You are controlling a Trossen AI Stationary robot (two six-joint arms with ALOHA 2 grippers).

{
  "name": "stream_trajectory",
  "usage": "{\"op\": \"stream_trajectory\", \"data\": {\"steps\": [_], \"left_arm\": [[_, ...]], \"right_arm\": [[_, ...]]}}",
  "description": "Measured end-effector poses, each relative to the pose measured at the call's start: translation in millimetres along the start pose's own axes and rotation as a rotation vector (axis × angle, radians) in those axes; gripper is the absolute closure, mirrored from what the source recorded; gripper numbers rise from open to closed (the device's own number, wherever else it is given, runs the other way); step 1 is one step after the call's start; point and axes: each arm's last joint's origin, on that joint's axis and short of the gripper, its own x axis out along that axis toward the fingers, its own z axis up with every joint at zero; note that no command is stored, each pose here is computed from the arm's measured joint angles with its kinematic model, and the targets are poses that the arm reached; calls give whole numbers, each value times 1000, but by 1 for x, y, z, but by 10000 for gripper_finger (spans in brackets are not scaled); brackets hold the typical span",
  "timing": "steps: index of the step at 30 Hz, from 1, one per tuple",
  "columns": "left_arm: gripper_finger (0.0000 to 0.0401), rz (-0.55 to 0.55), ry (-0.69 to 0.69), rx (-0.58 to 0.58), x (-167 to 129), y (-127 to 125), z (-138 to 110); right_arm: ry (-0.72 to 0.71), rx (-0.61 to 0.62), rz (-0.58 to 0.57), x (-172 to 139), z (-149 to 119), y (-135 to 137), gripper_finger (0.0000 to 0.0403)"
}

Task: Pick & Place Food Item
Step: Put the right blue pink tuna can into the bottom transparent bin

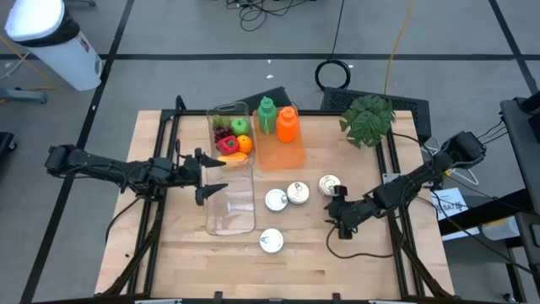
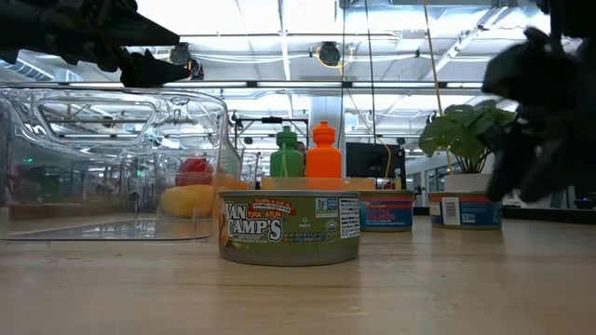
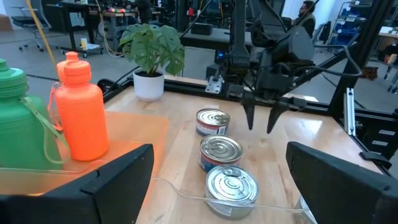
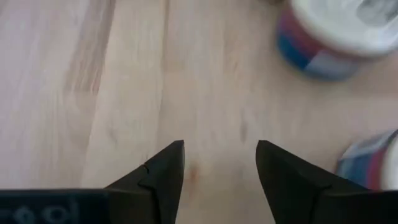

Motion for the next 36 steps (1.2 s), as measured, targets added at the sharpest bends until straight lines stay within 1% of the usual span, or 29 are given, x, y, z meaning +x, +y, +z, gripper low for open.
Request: {"op": "stream_trajectory", "data": {"steps": [3,6,9,12,13,15,20,22,23,25,33,36], "left_arm": [[20,0,0,0,0,0,0],[23,0,0,0,0,0,0],[29,0,1,-1,0,0,0],[32,0,1,-1,0,0,0],[33,0,1,0,0,0,0],[33,0,1,0,0,0,0],[30,0,1,0,0,0,0],[27,0,1,-1,0,0,0],[26,0,1,-1,0,0,0],[25,0,0,0,0,0,0],[33,1,3,3,0,0,0],[29,1,3,3,0,0,0]], "right_arm": [[-34,-60,-72,-3,9,0,206],[-50,-110,-168,-4,14,-3,180],[-21,-123,-269,-4,11,-11,152],[8,-91,-289,-3,9,-15,134],[17,-77,-283,-3,8,-16,132],[30,-52,-230,-2,6,-15,132],[73,12,-131,4,-4,-14,153],[150,20,-58,8,-13,-12,162],[167,31,-40,10,-16,-12,166],[184,44,31,13,-17,-9,171],[155,15,108,13,-14,-2,186],[138,51,115,11,-12,-2,188]]}}
